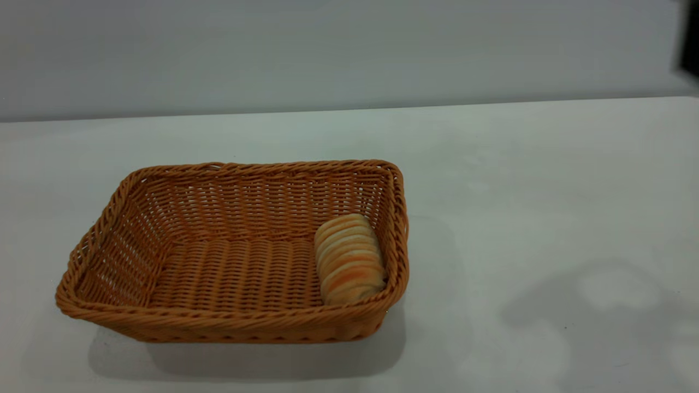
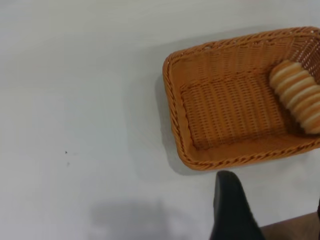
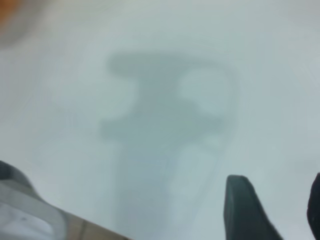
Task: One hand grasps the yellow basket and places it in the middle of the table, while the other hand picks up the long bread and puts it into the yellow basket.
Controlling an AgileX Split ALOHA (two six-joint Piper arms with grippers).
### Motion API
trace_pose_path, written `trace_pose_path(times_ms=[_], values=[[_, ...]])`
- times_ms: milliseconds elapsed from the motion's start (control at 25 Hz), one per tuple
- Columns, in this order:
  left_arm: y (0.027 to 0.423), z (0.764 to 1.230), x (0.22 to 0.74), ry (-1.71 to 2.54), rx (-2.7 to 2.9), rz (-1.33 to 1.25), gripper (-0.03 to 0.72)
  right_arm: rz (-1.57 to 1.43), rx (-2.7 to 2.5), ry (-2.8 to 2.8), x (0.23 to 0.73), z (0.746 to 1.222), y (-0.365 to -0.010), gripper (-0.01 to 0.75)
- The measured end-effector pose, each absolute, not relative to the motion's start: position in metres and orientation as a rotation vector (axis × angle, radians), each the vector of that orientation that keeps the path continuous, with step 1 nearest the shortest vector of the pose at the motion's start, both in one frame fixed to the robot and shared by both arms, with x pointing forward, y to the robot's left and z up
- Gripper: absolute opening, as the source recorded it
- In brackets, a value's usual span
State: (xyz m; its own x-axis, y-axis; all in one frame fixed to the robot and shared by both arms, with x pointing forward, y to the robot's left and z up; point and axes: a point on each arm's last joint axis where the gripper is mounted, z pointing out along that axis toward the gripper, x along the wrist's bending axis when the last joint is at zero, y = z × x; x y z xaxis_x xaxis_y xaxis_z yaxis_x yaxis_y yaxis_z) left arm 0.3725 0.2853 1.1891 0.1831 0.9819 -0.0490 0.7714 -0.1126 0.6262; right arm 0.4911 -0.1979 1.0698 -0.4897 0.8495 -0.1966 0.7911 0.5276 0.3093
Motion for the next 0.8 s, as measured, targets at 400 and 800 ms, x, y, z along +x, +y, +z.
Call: trace_pose_path(times_ms=[400, 800], values=[[0.286, 1.178, 0.340, 1.619, 1.918, 0.554, 0.465, 0.383, 1.433, 2.348, 0.422, 1.131, -0.229, 0.355], [0.288, 1.168, 0.280, 1.531, 1.836, 0.667, 0.465, 0.953, 1.349, 2.224, 0.327, 1.185, -0.251, 0.355]])
